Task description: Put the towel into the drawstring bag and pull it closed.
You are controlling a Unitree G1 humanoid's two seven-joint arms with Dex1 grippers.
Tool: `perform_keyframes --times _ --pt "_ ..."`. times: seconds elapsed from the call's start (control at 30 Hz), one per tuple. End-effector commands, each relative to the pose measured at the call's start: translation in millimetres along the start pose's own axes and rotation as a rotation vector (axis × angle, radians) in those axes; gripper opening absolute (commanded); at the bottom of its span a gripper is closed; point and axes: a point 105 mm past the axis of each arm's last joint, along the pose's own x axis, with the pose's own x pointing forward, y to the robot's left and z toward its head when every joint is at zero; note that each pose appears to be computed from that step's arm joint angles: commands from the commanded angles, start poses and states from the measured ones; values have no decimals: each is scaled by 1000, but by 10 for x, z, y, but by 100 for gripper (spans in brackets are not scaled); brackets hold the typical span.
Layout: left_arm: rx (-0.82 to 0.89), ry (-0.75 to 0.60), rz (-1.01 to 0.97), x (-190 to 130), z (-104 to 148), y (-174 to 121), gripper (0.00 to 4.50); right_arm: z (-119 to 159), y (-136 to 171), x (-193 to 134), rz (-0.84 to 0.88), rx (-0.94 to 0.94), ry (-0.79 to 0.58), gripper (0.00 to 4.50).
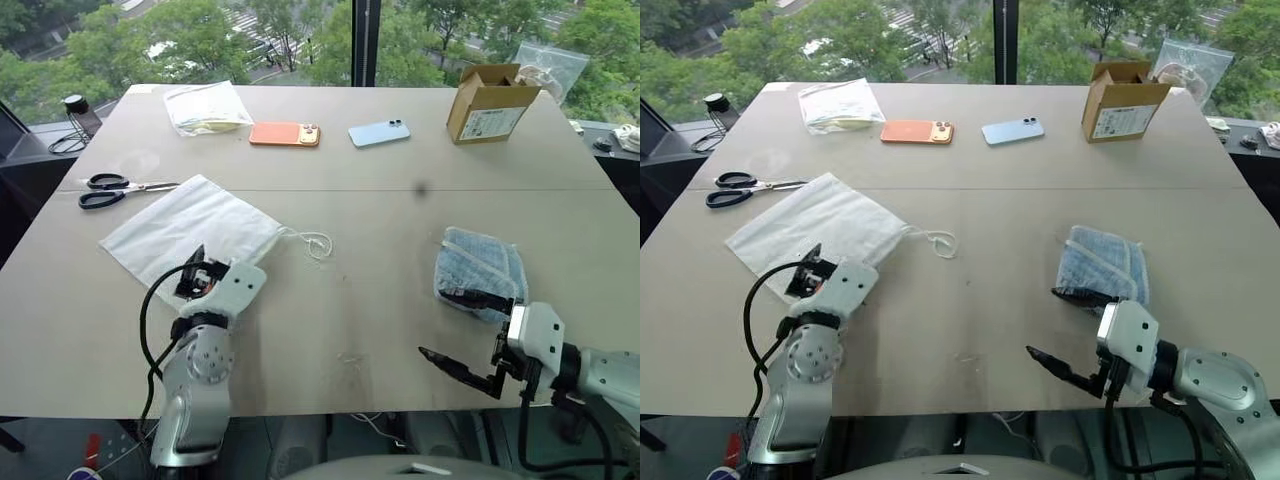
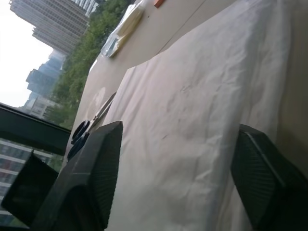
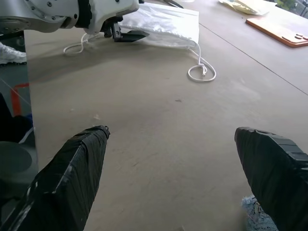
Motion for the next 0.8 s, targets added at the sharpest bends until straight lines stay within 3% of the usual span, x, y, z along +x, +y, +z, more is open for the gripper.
perform_keyframes --times 0.03,0.13,0.17,0.3,0.37,0.5,0.6,0.8 --pt "-124 -20 -93 123 3 62 176 123 1 42 -27 23 -62 450" --pt "-371 36 -307 296 -62 89 83 94 -174 47 -131 43 -62 450" --pt "-487 22 -397 328 -1 111 17 99 -274 33 -199 11 -63 450" --pt "-857 66 -780 273 200 160 8 67 -584 -49 -472 -8 -12 450" --pt "-1039 98 -954 180 366 216 8 -86 -600 -78 -468 100 93 450" --pt "-1127 113 -1104 47 554 275 8 -228 -839 -329 -640 181 180 450" --pt "-1072 131 -1119 13 585 176 8 -291 -1039 -463 -747 263 193 450" --pt "-1034 117 -1120 -36 722 -8 8 -660 -1244 -429 -780 510 283 450"
